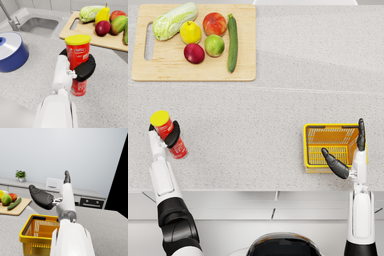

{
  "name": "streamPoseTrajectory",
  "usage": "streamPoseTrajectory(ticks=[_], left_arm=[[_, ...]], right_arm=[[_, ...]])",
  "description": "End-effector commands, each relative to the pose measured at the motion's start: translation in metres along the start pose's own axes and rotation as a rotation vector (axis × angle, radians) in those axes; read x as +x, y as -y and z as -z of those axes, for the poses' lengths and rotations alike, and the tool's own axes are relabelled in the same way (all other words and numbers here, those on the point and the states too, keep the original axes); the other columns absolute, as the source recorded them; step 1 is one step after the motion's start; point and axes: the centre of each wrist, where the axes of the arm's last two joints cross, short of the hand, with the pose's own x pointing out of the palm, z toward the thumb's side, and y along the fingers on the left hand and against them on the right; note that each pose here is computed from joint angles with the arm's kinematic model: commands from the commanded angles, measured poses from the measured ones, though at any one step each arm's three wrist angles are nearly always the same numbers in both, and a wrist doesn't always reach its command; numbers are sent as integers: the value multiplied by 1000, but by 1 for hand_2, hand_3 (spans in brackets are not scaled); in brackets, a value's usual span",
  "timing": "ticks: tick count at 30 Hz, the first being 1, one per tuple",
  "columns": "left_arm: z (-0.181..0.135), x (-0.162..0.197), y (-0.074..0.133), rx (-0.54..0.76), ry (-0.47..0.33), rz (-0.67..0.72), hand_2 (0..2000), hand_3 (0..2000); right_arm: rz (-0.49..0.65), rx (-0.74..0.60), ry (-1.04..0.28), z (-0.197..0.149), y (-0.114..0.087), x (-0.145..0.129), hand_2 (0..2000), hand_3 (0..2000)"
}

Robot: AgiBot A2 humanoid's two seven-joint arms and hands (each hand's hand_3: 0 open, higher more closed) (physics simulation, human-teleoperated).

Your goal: Pick up the red potato chip and place it into the yellow basket

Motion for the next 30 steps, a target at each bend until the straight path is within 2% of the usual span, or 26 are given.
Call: streamPoseTrajectory(ticks=[1,4,6,11,15,21,25,29,30], left_arm=[[-91,35,47,445,-117,157,2000,2000],[-134,65,83,660,-159,294,2000,2000],[-151,83,102,758,-170,364,2000,2000],[-163,134,139,877,-192,569,2000,2000],[-178,173,163,960,-151,700,2000,2000],[-171,200,175,954,-152,806,2000,2000],[-166,210,189,965,-152,868,2000,2000],[-156,213,187,930,-171,871,2000,2000],[-156,211,186,929,-173,863,2000,2000]], right_arm=[[-133,-91,64,-21,18,43,0,0],[-193,-105,106,-25,23,67,0,0],[-231,-101,117,-24,24,78,0,0],[-313,-102,161,-27,33,111,0,0],[-362,-79,179,-24,39,132,0,0],[-429,-61,196,-23,41,157,0,0],[-432,-73,209,-27,45,163,0,0],[-425,-92,209,-33,48,161,0,0],[-425,-94,208,-33,48,158,1361,327]])
